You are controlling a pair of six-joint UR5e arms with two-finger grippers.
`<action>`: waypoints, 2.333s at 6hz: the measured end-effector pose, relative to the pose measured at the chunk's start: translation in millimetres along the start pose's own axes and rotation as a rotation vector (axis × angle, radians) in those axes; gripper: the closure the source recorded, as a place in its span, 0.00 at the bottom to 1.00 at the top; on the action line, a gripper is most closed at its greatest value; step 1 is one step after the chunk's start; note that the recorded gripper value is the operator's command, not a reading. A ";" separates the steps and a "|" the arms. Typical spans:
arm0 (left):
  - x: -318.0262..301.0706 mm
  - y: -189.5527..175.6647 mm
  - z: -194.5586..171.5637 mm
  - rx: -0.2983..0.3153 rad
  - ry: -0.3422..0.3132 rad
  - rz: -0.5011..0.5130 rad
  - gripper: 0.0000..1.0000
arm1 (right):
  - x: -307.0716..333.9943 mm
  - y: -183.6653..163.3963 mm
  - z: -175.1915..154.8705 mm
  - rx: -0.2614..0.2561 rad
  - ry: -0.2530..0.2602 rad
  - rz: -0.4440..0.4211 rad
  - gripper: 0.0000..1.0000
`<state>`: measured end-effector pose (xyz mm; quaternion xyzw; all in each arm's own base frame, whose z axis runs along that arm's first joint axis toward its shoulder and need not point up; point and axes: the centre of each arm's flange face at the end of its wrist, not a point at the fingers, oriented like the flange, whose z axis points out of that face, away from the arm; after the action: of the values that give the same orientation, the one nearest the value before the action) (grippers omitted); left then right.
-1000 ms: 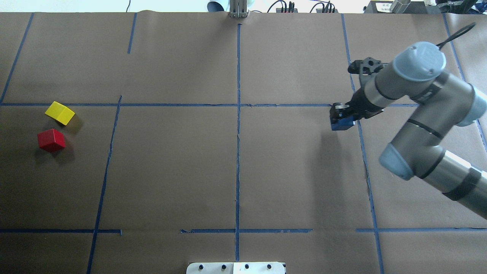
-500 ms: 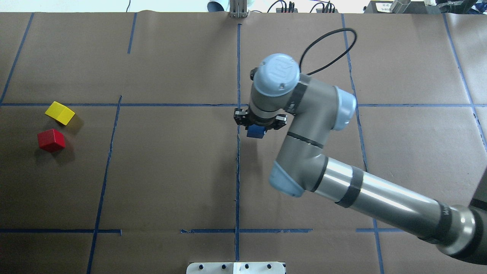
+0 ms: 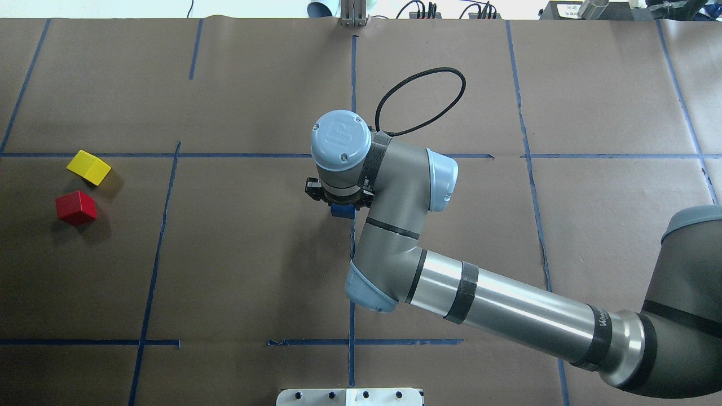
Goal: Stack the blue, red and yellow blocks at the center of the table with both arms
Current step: 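Carry the blue block with the right gripper to the table center, then release the blue block and withdraw the right arm away from it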
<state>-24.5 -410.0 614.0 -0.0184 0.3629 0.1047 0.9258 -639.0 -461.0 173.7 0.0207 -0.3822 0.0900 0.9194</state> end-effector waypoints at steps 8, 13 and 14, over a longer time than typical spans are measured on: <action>12.3 -13.3 -12.2 0.035 -0.009 0.038 0.00 | 208.0 -203.0 -79.2 -0.027 -0.037 -0.186 0.00; 50.6 -76.3 -48.2 0.187 -0.026 0.198 0.00 | 709.2 -205.6 -139.2 -0.058 0.005 -0.571 0.00; 68.3 -83.3 -33.4 0.180 -0.017 0.229 0.00 | 766.1 -177.7 -138.9 -0.072 0.012 -0.583 0.00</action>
<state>19.3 -482.7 539.8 0.1071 0.3629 0.1768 0.9086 20.2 -506.1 622.3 0.0962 -0.3575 -0.1914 0.9090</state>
